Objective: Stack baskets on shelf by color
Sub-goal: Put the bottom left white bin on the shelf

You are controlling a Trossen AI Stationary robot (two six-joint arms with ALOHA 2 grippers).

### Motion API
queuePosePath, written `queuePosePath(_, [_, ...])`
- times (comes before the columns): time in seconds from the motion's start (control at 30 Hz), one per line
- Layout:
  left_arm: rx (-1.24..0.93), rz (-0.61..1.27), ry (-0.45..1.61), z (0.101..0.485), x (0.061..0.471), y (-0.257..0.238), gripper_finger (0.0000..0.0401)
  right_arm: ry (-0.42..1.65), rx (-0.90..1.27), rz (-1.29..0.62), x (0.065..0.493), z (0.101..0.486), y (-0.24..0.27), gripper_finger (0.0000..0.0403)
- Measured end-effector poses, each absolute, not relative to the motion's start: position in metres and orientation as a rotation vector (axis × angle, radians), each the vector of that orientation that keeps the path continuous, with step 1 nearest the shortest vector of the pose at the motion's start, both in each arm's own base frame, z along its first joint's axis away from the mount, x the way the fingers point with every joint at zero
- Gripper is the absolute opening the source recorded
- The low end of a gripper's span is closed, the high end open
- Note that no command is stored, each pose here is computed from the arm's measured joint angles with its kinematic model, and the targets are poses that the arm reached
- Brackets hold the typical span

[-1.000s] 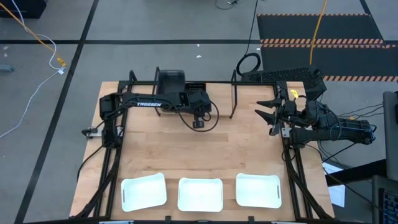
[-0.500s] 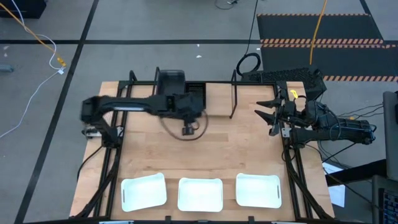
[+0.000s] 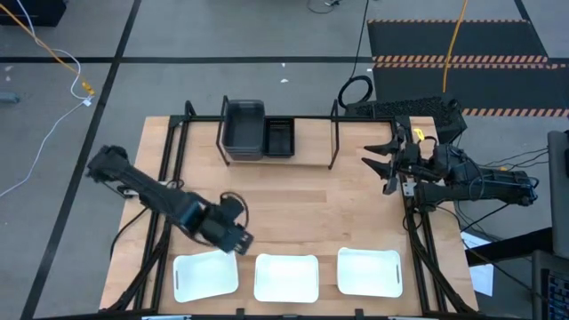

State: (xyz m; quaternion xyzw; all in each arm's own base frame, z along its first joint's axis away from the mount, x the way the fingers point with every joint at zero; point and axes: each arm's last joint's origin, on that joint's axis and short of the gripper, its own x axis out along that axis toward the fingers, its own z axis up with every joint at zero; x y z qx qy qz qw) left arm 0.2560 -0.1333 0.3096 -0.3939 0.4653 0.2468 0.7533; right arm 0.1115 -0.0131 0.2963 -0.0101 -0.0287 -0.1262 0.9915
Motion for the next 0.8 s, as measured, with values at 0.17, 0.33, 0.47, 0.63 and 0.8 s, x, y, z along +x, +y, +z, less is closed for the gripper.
queuePosePath(0.17, [-1.032,0.777,1.059,0.266,0.253,-0.164,0.0139,-0.059,0.002,-0.253,0.117,0.296,-0.014,0.0159])
queuePosePath(0.33, [-1.133,0.928,1.083,0.243,0.254,-0.180,0.0162,-0.134,0.017,-0.252,0.126,0.303,-0.014,0.0159])
queuePosePath(0.47, [-1.246,0.952,1.065,0.238,0.261,-0.185,0.0173,-0.164,-0.037,-0.256,0.132,0.306,-0.015,0.0159])
queuePosePath(0.63, [-1.383,0.933,0.965,0.241,0.269,-0.189,0.0179,-0.216,-0.090,-0.262,0.143,0.310,-0.015,0.0159])
queuePosePath(0.8, [-1.488,0.969,0.857,0.235,0.277,-0.193,0.0179,-0.207,-0.132,-0.266,0.153,0.308,-0.016,0.0159])
